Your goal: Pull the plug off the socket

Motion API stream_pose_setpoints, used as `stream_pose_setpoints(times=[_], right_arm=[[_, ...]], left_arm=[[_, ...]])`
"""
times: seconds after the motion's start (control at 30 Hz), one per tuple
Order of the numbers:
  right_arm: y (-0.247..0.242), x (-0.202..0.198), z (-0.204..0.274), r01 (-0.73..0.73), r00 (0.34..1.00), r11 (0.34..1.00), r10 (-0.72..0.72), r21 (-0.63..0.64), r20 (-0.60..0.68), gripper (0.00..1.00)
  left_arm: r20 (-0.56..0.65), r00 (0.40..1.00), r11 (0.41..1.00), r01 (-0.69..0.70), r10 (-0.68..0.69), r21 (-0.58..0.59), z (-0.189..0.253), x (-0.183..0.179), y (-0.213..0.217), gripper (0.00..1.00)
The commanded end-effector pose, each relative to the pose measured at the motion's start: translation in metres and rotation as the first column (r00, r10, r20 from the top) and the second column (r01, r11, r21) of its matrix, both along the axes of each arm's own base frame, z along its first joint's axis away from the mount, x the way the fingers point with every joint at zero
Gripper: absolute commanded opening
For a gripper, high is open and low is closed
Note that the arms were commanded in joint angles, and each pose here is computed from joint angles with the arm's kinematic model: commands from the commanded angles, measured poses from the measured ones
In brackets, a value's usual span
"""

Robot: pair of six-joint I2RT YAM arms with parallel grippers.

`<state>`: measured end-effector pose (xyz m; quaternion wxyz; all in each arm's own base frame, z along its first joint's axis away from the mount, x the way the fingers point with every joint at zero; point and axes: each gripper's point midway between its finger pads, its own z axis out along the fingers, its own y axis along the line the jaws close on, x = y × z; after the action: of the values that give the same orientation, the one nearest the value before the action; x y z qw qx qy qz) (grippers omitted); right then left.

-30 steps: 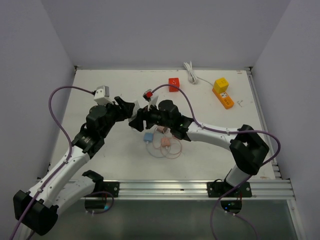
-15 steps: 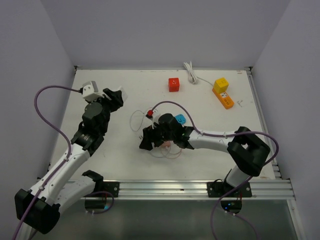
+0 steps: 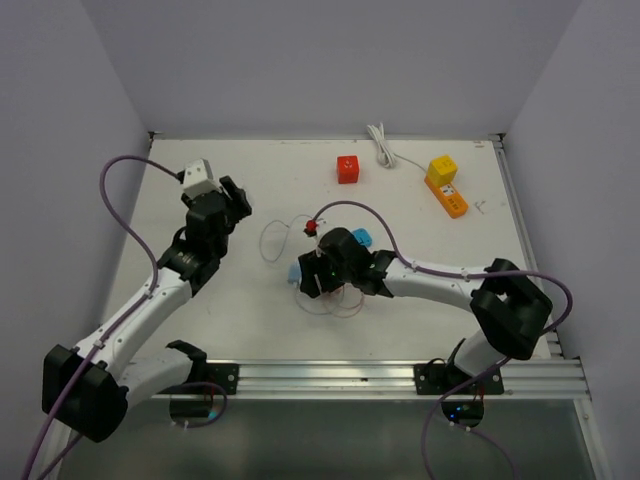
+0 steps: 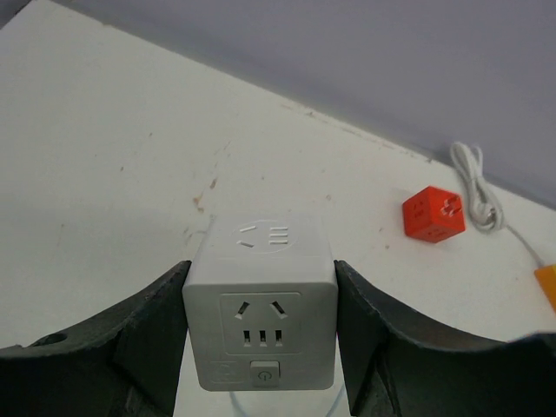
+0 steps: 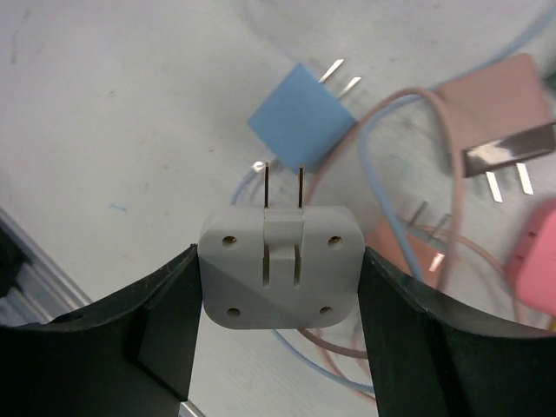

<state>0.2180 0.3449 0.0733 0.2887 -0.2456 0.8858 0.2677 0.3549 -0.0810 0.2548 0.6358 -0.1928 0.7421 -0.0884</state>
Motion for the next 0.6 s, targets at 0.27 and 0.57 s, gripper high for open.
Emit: stream_pose_setpoints(times=[0.27,0.57], right_arm=[[-0.09,0.059,0.016,0.366,0.926,0.914,-0.34,-0.175,0.163,0.04],[-0.138,0.068,-0.009,0.483,0.876,0.842,-0.469,-0.242,0.115,0.04]], left_arm=[[-0.388,0.921,0.989,0.078,-0.023,0.125,-0.104,-0.001,-0.01,0.02],[-0.527,0.844,0.96,0.057,0.1,0.273,-0.142,0.003,0.006,0.03]])
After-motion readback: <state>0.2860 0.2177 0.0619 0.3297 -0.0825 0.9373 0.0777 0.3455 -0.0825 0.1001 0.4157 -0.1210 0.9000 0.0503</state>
